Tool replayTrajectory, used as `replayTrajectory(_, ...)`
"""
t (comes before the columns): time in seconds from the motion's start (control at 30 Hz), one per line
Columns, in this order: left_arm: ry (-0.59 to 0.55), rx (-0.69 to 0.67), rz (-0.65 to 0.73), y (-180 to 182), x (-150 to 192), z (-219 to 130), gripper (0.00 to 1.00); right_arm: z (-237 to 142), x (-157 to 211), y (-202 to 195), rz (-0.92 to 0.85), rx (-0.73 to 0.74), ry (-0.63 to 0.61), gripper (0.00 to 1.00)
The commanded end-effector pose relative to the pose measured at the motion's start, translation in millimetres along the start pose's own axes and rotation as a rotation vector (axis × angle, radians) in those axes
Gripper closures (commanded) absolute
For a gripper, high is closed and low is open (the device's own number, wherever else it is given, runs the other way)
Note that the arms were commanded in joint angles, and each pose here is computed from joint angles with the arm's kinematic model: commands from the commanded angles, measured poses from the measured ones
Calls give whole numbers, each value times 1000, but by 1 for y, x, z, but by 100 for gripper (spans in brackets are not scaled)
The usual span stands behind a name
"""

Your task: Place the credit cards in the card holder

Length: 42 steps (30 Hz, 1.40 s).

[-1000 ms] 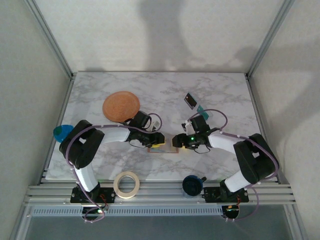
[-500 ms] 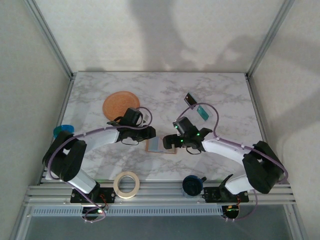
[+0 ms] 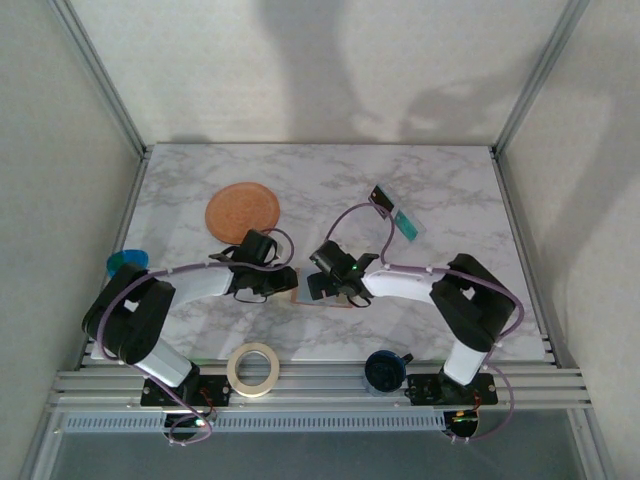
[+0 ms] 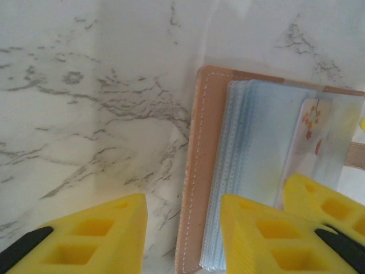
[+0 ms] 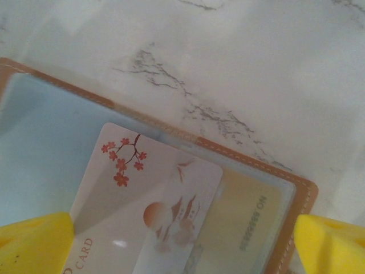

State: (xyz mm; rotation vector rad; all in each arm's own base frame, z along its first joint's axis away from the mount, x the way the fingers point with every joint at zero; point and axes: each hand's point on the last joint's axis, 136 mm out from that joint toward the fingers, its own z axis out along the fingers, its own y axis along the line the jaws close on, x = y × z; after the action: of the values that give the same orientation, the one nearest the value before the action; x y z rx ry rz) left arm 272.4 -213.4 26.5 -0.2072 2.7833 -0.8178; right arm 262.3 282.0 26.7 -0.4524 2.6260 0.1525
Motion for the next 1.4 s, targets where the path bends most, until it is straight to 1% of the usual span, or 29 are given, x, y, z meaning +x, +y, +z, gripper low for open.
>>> replayTrajectory(0.0, -32, 1, 8, 3, -2, -6, 62, 2, -3, -7, 3, 78, -14, 1)
replayTrajectory(0.1, -21, 20, 18, -1, 0, -9, 62, -3, 3, -15, 5, 99, -11, 1)
replayTrajectory(0.17, -14, 35, 23, -5, 1, -10, 62, -5, 7, -18, -5, 97, -13, 5)
replayTrajectory(0.23, -7, 50, 24, -7, 2, -11, 62, -7, 11, -25, -27, 127, -2, 6)
replayTrajectory(0.37, 10, 76, 34, -14, 3, -11, 62, -8, 20, -38, -42, 176, 11, 6)
replayTrajectory(0.53, 18, 77, 34, -14, 5, -9, 62, -17, 21, -36, -46, 149, 20, 4)
replayTrajectory(0.63, 18, 79, 40, -16, 5, -9, 61, -23, 19, -37, -52, 137, 5, 4)
replayTrajectory(0.73, 17, 96, 35, -21, 5, -9, 61, -28, 16, -42, -79, 168, 4, 4)
replayTrajectory(0.8, 21, 102, 39, -24, 5, -9, 61, -31, 15, -40, -81, 161, 10, 2)
replayTrajectory(0.93, 20, 95, 47, -25, 6, -6, 61, -29, 5, -19, -81, 70, 1, 1)
replayTrajectory(1.13, 23, 81, 51, -26, 5, -3, 61, -20, -6, -6, -54, 28, -21, 1)
replayTrajectory(1.23, 19, 77, 50, -25, 5, -4, 61, -14, -2, -11, -57, 55, 0, 1)
replayTrajectory(1.37, 26, 66, 51, -22, 7, -2, 61, -3, 15, -27, -43, 110, 24, 1)
